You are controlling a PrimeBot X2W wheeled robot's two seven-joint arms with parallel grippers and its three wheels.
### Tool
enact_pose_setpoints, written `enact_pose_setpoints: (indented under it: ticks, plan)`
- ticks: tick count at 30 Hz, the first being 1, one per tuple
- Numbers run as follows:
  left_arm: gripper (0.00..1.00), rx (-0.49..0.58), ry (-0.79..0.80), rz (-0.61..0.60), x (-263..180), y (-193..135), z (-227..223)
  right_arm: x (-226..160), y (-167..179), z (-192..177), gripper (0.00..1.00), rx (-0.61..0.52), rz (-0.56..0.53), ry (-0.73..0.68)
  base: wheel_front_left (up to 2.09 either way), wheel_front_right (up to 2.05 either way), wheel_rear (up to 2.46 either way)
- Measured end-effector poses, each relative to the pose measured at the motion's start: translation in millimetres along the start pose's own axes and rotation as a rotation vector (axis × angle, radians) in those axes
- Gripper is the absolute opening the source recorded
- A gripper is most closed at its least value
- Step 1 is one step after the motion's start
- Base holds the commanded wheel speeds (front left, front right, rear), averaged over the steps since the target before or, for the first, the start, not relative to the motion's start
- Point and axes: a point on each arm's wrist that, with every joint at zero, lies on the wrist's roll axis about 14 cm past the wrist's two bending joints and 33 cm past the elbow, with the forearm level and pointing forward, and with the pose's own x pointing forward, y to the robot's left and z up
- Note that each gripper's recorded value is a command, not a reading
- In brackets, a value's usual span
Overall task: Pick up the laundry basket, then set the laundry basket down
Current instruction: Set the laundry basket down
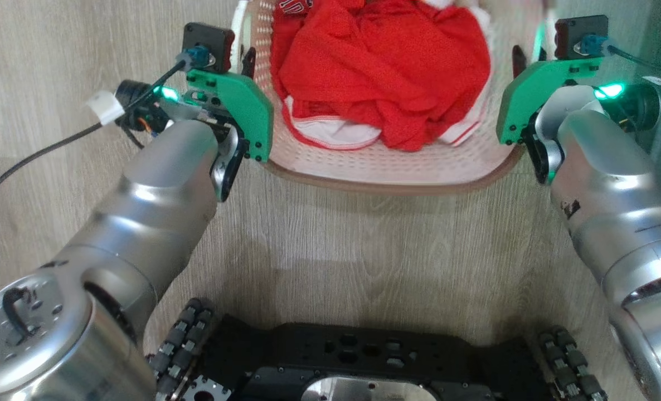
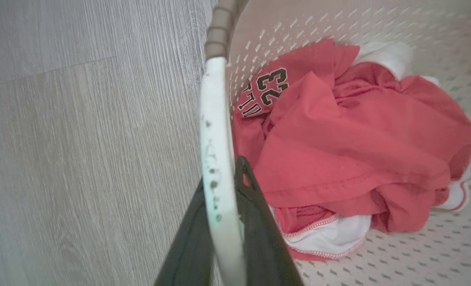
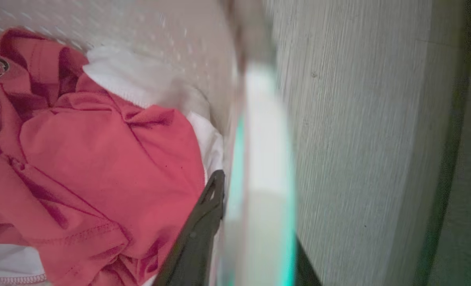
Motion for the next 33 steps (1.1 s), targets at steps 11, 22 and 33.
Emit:
enact_pose_setpoints:
  ticks: [11,22,33]
  plan:
    - [1.0,-0.006,-0.013,0.025,-4.3,2.8,7.8,-4.7,0.5,16.8,1.0,-0.013,-0.002,-0.048,0.0,0.0,0.0]
    - [1.0,-0.048,-0.06,0.065,-23.2,4.1,26.5,-26.8,2.7,60.4,1.0,-0.042,-0.011,-0.156,0.0,0.0,0.0]
    - [1.0,-0.102,-0.304,0.079,-74.2,-2.6,87.6,-83.7,17.9,147.0,1.0,-0.095,-0.014,-0.424,0.0,0.0,0.0]
